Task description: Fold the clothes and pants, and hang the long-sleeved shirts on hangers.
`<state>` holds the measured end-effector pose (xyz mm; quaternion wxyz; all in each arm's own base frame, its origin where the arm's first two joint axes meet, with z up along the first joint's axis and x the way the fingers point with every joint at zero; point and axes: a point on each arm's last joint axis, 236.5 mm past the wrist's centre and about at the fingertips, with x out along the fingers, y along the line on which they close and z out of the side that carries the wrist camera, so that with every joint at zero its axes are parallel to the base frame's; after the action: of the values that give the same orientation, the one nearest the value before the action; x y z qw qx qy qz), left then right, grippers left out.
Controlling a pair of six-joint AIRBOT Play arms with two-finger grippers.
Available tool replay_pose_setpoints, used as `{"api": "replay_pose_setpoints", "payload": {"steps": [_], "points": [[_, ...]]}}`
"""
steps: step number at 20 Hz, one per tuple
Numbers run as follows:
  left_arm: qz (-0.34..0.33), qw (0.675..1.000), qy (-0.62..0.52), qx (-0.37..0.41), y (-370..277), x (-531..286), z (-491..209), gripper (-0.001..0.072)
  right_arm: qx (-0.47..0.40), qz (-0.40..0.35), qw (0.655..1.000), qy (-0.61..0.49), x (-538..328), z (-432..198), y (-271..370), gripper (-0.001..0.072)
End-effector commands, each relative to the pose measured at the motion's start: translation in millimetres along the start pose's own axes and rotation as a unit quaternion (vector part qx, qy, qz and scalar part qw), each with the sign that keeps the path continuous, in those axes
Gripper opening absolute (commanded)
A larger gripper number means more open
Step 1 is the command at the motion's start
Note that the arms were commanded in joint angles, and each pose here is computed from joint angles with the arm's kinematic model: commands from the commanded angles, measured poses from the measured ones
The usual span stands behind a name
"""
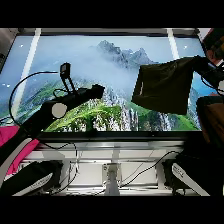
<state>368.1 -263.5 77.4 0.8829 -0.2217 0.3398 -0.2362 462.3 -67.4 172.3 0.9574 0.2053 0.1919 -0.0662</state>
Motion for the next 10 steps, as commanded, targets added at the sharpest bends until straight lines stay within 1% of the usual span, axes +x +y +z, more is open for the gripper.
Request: {"api": "replay_pose_setpoints", "payload": {"steps": [1,6,8,9,10], "points": [[-0.012,0.999,0.037,0.023,-18,24,-28,0.0693,-0.020,0.006,0.999,0.037,-2,-15,5,0.0018],[-0.040,0.993,0.094,0.051,-68,86,-46,0.0691,-0.033,0.000,0.996,0.080,-4,-35,2,0.0018],[-0.035,0.981,0.178,0.073,-70,108,-69,0.0692,-0.033,0.001,0.996,0.083,-4,-37,2,0.0018],[-0.043,0.970,0.222,0.089,-72,115,-81,0.0692,-0.033,0.001,0.996,0.083,-4,-36,2,0.0018],[-0.063,0.961,0.249,0.101,-78,120,-88,0.0692,-0.033,0.001,0.996,0.083,-4,-36,2,0.0018]]}}
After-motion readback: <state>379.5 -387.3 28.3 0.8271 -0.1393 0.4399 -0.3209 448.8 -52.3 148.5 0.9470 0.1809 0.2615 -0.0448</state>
